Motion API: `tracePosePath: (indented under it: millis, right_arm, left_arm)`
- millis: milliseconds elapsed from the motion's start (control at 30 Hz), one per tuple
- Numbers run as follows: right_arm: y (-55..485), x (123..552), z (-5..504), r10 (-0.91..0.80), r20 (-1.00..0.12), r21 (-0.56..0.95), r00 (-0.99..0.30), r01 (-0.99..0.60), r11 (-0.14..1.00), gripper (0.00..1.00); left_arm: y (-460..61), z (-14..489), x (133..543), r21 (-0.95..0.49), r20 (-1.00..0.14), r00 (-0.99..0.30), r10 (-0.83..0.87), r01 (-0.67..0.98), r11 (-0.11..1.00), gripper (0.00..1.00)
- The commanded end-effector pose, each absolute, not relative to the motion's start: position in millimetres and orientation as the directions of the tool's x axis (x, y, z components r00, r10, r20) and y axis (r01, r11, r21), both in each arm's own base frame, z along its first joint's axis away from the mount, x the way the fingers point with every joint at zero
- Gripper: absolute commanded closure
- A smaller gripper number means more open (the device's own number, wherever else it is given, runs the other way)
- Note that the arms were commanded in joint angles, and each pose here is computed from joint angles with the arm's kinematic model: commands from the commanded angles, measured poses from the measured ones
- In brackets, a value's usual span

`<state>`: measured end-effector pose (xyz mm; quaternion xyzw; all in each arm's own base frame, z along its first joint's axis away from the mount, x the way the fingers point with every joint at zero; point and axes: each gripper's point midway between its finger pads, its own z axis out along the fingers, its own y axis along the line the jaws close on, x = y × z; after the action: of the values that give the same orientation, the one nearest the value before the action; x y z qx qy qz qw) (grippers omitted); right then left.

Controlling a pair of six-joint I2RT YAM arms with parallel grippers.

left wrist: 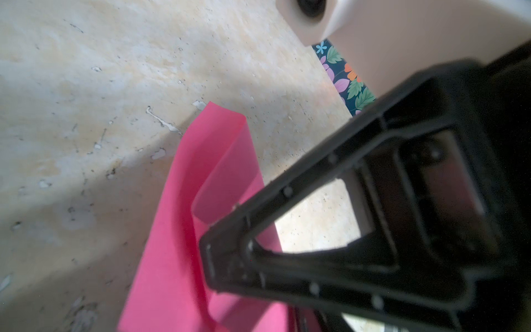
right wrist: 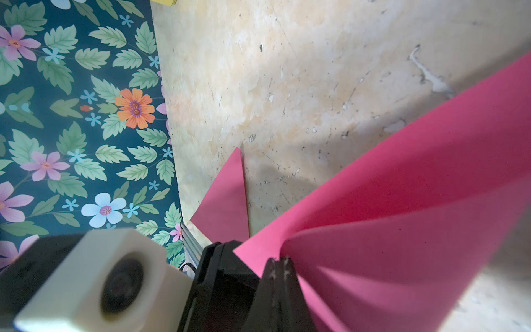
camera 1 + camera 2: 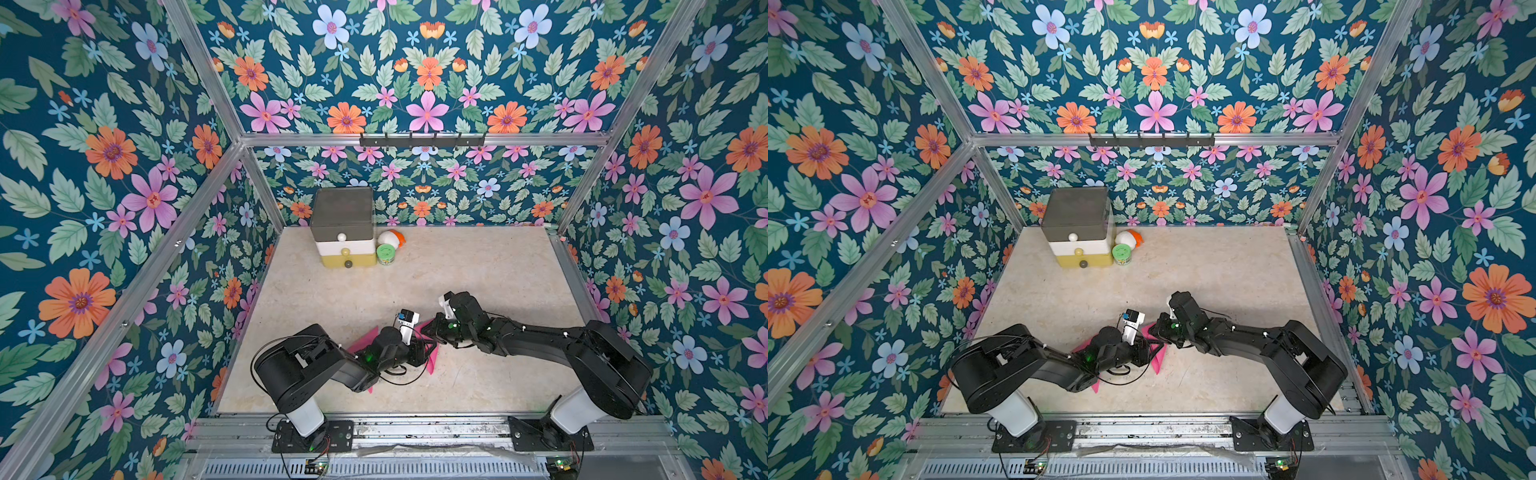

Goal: Fold the square paper diagonally
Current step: Fold the paper at the center of the board.

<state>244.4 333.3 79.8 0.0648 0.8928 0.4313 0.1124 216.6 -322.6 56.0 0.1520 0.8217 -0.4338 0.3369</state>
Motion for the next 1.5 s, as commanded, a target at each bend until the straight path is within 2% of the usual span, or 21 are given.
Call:
tracePosePath:
  millis: [0, 333, 667, 1333, 1467]
  right_arm:
    - [336.1, 251.5, 88.0, 0.241, -0.166, 0.801, -0.956, 0.011, 0.598, 1.00]
    - [339.9, 259.4, 87.0, 0.262, -0.164, 0.802, -0.951, 0.026, 0.597, 1.00]
    - [341.5, 260.2, 82.5, 0.265, -0.155, 0.803, -0.952, 0.034, 0.595, 1.00]
    - [333.0, 249.3, 71.5, 0.244, -0.157, 0.785, -0.957, 0.029, 0.619, 1.00]
    - [334.1, 251.1, 72.1, 0.247, -0.159, 0.786, -0.956, 0.029, 0.617, 1.00]
  left_arm:
    - [-326.1, 58.8, 216.1, -0.611, -0.691, -0.722, -0.036, 0.557, 0.563, 0.51]
    - [-328.0, 58.1, 215.3, -0.613, -0.688, -0.726, -0.028, 0.560, 0.557, 0.53]
    - [-329.2, 57.7, 215.0, -0.614, -0.686, -0.727, -0.024, 0.561, 0.554, 0.62]
    - [-331.8, 53.9, 215.7, -0.618, -0.674, -0.739, -0.013, 0.554, 0.559, 0.57]
    - [-333.1, 53.5, 215.4, -0.620, -0.672, -0.741, -0.009, 0.555, 0.555, 0.58]
